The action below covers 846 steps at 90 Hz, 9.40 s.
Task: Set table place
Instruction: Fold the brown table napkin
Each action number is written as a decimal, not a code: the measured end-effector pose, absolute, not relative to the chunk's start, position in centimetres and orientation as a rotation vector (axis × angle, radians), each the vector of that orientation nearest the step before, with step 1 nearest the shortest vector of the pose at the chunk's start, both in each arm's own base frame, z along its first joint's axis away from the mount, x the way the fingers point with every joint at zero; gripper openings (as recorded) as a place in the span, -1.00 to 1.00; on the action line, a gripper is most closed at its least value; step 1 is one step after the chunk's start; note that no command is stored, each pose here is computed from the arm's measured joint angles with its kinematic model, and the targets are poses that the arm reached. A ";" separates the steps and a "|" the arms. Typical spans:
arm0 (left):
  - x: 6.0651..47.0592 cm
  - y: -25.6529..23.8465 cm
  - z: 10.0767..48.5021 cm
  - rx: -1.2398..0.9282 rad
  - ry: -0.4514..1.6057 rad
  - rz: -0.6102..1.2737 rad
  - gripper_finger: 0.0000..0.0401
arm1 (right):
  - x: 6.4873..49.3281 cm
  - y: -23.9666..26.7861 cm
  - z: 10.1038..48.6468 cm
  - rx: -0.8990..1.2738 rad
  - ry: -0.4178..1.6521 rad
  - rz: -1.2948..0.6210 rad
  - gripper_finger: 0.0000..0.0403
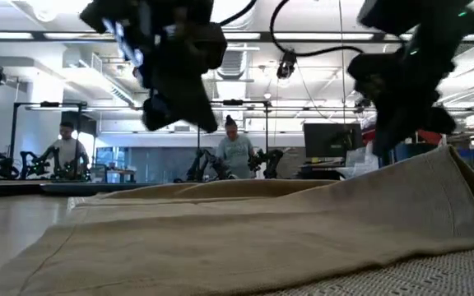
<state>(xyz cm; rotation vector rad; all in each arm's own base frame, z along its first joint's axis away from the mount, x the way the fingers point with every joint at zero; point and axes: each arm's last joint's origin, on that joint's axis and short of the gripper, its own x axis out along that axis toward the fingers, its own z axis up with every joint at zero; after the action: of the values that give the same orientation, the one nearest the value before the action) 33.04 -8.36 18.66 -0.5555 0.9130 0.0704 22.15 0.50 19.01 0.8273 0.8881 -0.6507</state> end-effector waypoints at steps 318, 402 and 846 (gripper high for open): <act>35.2 -8.5 18.1 -0.550 1.094 0.053 -1.00 | 23.9 -3.1 18.7 0.750 0.895 -0.457 -1.00; 33.0 -11.3 13.6 -0.779 1.057 0.149 -1.00 | 24.6 -7.8 13.9 0.794 1.071 -0.412 -1.00; 23.0 8.9 21.9 -0.526 0.990 0.410 -0.84 | 17.1 5.0 16.8 0.961 0.977 -0.620 -1.00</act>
<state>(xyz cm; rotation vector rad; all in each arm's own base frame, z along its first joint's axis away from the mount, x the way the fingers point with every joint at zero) 23.01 8.91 21.95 -0.5255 0.9900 0.4098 17.09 5.03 16.84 0.9611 0.9775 -0.6198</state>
